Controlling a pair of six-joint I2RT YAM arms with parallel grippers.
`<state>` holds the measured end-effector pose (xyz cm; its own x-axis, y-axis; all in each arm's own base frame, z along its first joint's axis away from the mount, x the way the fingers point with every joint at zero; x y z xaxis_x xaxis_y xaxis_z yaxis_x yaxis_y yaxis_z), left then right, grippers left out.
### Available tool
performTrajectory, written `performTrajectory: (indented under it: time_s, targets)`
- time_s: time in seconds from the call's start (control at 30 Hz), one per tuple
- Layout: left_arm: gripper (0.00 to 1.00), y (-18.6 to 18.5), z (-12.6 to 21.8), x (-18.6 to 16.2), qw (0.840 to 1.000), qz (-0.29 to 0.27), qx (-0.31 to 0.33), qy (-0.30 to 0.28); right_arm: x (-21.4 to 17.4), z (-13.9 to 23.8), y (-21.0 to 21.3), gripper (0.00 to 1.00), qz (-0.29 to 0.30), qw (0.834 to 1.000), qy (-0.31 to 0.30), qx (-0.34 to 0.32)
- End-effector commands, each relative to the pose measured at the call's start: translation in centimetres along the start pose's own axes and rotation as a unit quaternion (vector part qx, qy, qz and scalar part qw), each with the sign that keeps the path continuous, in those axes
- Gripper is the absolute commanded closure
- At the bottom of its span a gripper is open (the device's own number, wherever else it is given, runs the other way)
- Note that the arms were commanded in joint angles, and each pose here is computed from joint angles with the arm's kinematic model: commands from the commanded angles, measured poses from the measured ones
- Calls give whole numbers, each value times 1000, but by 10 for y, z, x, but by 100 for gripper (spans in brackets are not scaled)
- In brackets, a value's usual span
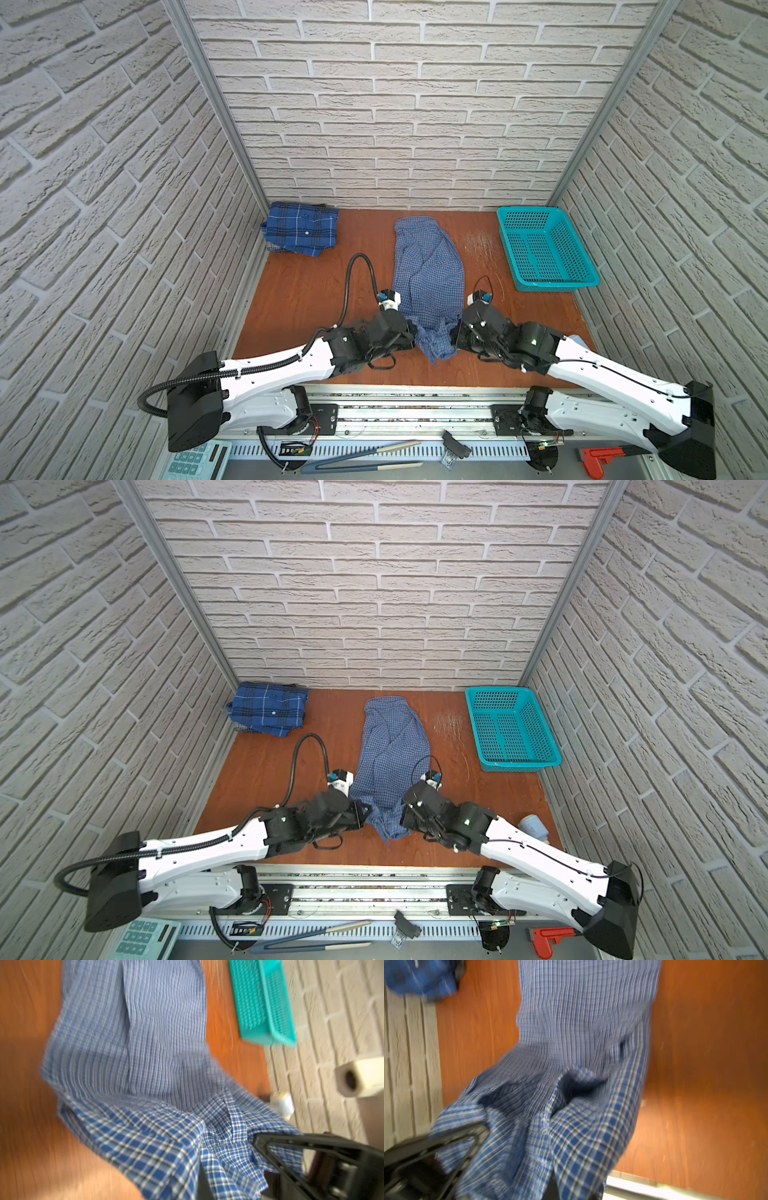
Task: Fold and stack the long sleeve shirts
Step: 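Lift the near end with both grippers and fold it onto the far half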
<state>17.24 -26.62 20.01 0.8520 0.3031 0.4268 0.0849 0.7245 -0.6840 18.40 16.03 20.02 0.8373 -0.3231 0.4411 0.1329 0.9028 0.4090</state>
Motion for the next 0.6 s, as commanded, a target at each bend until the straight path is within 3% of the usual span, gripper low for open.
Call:
performTrajectory:
  time_s: [0.0, 0.2, 0.4, 0.5, 0.57]
  targets:
    - [100, 2, -13, 30, 998, -54, 14, 15, 41, -13, 3, 94, 49, 998, -25, -20]
    - [100, 12, -51, 95, 998, -54, 28, 12, 108, -50, -1, 94, 49, 997, -34, -49]
    - [100, 38, -96, 136, 997, -40, 53, 25, 160, -92, -9, 92, 49, 997, -38, -52]
    - [94, 45, -115, 151, 998, -34, 53, 31, 177, -117, -16, 88, 49, 996, -19, -71]
    - [83, 44, -124, 162, 997, -41, 55, 32, 185, -131, -21, 77, 46, 997, -3, -69]
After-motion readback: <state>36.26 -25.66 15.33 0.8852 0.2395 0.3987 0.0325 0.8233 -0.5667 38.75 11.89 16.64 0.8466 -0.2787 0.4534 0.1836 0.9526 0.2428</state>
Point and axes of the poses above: each gripper's point midway between its finger pads, its own z axis back along the fingers, its own y axis along the line the jaws close on, x = y × z, the point moved 6 cm from there along z, back along the fingers, and after that the axes turned 5 degrees about z, right-handed, at the moved point
